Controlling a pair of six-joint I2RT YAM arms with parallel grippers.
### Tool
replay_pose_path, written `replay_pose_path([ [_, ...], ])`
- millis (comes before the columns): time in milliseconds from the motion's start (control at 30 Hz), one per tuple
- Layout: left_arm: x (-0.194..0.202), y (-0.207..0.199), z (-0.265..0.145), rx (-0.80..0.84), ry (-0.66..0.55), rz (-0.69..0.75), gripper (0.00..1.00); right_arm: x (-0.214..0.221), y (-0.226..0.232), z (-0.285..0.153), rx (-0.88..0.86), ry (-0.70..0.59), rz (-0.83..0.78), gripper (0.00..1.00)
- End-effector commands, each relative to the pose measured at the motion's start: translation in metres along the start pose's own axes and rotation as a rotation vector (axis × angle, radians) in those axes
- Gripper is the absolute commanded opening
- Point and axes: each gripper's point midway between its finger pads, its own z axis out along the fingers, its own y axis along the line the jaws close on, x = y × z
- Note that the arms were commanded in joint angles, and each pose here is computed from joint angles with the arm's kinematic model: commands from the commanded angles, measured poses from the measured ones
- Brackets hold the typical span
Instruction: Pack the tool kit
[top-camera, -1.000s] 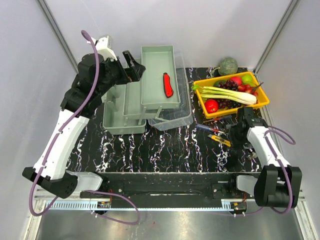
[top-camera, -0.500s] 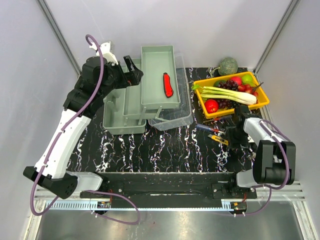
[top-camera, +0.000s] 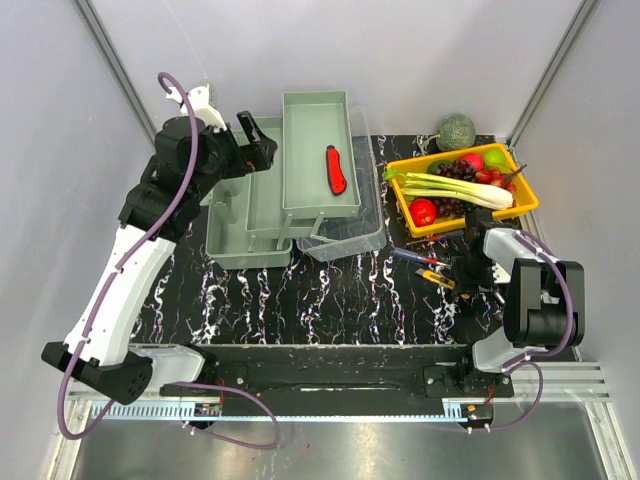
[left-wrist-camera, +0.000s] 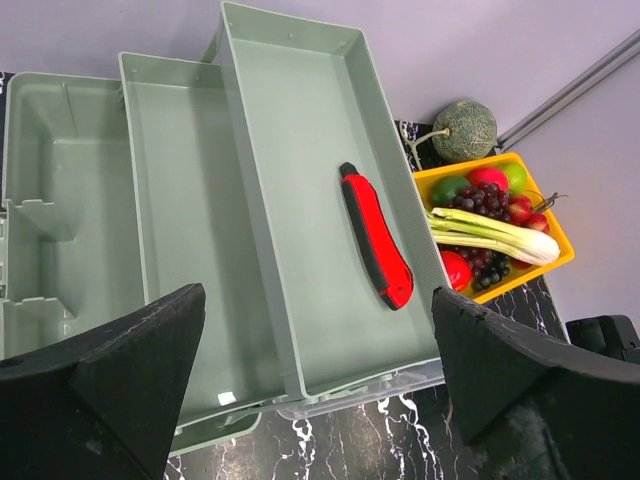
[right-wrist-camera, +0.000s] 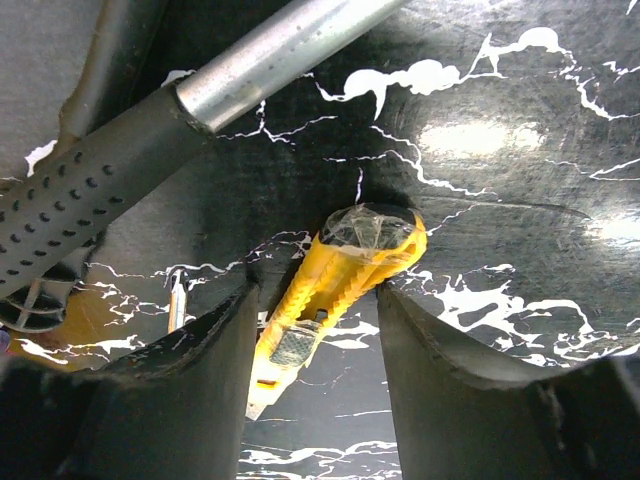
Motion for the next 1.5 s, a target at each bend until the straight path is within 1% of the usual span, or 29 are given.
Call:
replay_pose_path([
  [0,-0.016,0.005,-0.010,-0.015,-0.070,0.000,0.99,-0.004,0.003,0.006,0.020,-0.019,0.010,0.55],
  [33,-0.017,0.005,-0.011,-0.016,-0.072,0.000,0.99,-0.004,0.003,0.006,0.023,-0.018,0.006,0.52],
  [100,-0.017,0.005,-0.012,-0.015,-0.074,-0.002,0.99,-0.004,0.003,0.008,0.024,-0.018,-0.014,0.41],
  [133,-0.017,0.006,-0.013,-0.015,-0.074,-0.002,0.99,-0.004,0.004,0.007,0.021,-0.020,-0.027,0.34],
  [200,-0.016,0.005,-0.013,-0.010,-0.071,-0.002,0.99,-0.005,0.005,0.006,0.014,-0.023,-0.046,0.17],
  [233,-0.016,0.004,-0.013,-0.004,-0.068,-0.002,0.99,-0.006,0.006,0.004,0.005,-0.024,-0.057,0.12],
  [333,-0.015,-0.001,-0.013,0.023,-0.059,-0.001,0.99,-0.006,0.007,-0.003,-0.021,-0.021,-0.087,0.00],
  [500,-0.012,-0.015,-0.012,0.097,-0.036,0.005,0.99,-0.013,0.010,-0.028,-0.103,-0.043,-0.112,0.00],
  [633,-0.003,-0.042,-0.014,0.256,0.017,0.023,0.99,-0.019,0.008,-0.063,-0.210,-0.061,-0.110,0.00],
  [667,0.000,-0.052,-0.016,0.317,0.031,0.034,0.99,-0.020,0.009,-0.073,-0.250,-0.059,-0.117,0.00],
  [767,0.013,-0.081,-0.020,0.476,0.077,0.060,0.99,-0.017,0.012,-0.106,-0.379,-0.035,-0.148,0.00],
  [867,0.030,-0.111,-0.023,0.585,0.114,0.121,0.99,-0.015,0.018,-0.142,-0.517,-0.020,-0.188,0.00],
  [1000,0.060,-0.155,-0.025,0.746,0.192,0.173,0.99,-0.011,0.038,-0.208,-0.779,-0.022,-0.286,0.00],
  [1067,0.076,-0.176,-0.024,0.807,0.234,0.186,0.99,-0.002,0.048,-0.246,-0.930,0.002,-0.366,0.00],
  [1233,0.107,-0.214,-0.015,0.864,0.307,0.217,0.99,0.021,0.060,-0.331,-1.239,0.049,-0.527,0.00],
  [1333,0.111,-0.230,-0.013,0.885,0.310,0.250,0.99,0.036,0.060,-0.368,-1.371,0.082,-0.598,0.00],
  [1367,0.112,-0.231,-0.011,0.878,0.310,0.262,0.99,0.038,0.062,-0.377,-1.400,0.077,-0.613,0.00],
  [1400,0.109,-0.232,-0.010,0.869,0.301,0.268,0.99,0.051,0.061,-0.386,-1.429,0.094,-0.660,0.00],
  [1433,0.105,-0.230,-0.007,0.842,0.286,0.271,0.99,0.058,0.063,-0.392,-1.443,0.096,-0.685,0.00],
  [1467,0.099,-0.223,-0.001,0.781,0.261,0.274,0.99,0.067,0.066,-0.399,-1.464,0.100,-0.718,0.00],
])
